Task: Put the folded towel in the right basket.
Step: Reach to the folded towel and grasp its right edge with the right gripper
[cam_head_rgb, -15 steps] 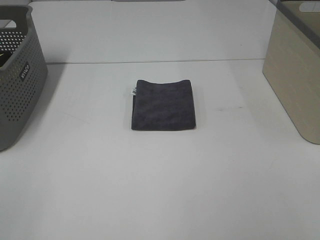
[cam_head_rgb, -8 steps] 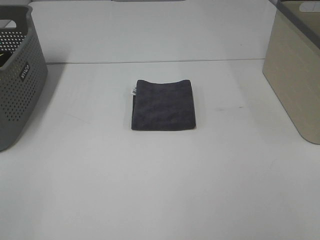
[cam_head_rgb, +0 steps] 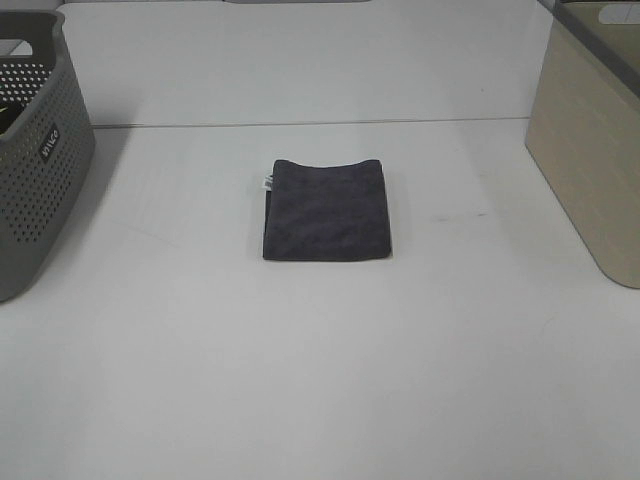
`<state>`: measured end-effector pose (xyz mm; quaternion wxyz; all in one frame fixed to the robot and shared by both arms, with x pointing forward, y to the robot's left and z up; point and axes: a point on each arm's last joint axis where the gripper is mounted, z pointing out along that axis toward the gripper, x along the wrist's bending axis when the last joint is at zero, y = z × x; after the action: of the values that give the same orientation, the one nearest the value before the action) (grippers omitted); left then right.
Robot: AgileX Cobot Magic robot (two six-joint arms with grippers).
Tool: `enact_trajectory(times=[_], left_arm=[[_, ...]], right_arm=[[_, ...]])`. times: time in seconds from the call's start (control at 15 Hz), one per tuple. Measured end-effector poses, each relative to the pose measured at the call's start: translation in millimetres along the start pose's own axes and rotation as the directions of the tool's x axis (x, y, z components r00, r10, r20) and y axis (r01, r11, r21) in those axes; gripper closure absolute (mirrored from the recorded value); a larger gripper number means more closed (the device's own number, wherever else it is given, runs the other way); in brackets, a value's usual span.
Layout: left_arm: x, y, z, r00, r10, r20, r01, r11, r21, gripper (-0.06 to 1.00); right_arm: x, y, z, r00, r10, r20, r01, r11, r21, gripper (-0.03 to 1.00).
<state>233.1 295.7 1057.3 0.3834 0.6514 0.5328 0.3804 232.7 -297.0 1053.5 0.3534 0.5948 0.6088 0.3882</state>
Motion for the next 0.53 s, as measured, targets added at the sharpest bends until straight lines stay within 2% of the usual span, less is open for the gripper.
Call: enact_trajectory(times=[0.53], left_arm=[[0.0, 0.0, 0.0, 1.0, 0.0, 0.0, 0.0, 1.0, 0.0, -0.04]], right_arm=[[0.0, 0.0, 0.0, 1.0, 0.0, 0.0, 0.0, 1.0, 0.0, 0.2]])
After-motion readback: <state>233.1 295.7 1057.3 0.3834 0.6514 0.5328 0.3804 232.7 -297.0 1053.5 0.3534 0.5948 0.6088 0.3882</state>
